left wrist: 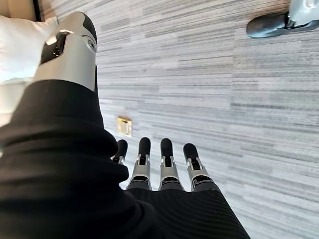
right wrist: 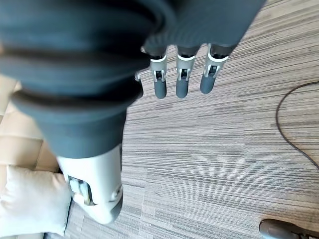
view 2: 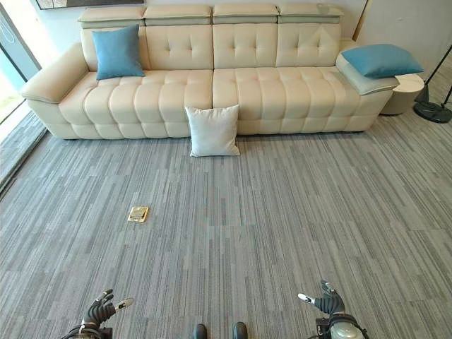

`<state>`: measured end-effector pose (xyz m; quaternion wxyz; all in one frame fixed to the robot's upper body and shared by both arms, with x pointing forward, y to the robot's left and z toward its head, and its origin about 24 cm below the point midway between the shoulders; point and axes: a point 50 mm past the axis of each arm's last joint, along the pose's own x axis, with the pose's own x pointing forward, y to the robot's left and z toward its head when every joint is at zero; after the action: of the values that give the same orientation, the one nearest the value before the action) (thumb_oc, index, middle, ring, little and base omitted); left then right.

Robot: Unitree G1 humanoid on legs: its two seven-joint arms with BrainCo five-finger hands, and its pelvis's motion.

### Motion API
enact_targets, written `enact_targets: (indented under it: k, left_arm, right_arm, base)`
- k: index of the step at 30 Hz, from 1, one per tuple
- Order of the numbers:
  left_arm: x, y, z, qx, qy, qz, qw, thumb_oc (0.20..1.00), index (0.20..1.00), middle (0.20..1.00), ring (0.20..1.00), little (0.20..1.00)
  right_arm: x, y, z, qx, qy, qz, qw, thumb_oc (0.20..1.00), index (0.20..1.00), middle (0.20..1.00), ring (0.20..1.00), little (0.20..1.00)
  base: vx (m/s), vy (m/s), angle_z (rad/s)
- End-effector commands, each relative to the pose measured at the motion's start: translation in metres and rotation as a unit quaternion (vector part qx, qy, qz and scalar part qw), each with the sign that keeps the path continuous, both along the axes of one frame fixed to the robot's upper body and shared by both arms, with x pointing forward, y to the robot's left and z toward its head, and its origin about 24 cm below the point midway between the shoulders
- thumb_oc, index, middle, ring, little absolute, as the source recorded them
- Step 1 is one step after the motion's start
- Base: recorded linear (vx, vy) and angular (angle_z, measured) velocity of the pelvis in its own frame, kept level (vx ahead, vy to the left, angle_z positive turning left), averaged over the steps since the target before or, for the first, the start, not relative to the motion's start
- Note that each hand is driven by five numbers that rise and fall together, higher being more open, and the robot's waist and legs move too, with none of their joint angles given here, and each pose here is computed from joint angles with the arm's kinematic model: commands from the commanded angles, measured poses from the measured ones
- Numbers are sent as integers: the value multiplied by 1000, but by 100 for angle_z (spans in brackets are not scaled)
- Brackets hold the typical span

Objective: Pick up all the scattered cushions and arrange them neatly on the sofa.

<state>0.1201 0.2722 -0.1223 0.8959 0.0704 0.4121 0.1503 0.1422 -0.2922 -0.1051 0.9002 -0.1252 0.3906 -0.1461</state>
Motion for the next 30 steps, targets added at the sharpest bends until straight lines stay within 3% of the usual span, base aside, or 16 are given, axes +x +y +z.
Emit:
enact_targets:
  k: [1,9,22,30]
  left_arm:
    - [16,1,5,5,-22,-2,1000,1000,1000,1000,1000,1000]
    - [17,-2,6,3,-26,-15,1000,1000,1000,1000,1000,1000]
    - [35,21,38,14,-126,49,991,1000,1000,1000,1000,1000]
    - [55,21,50,23,-157,39,986,1000,1000,1000,1000,1000]
  right_arm:
    - [21,-10,17,-8,-59,-20,998,1000,1000,1000,1000,1000]
    - [22,-11,20,-12,-70,-22,997,1000,1000,1000,1000,1000]
    - [51,5,37,-11,-119,20,993,1000,1000,1000,1000,1000]
    - [67,18,40,-4,-129,42,991,1000,1000,1000,1000,1000]
  base:
    - [-18,-8,7]
    - [41,8,8]
    - [47,97,-16]
    - [100,126,-5]
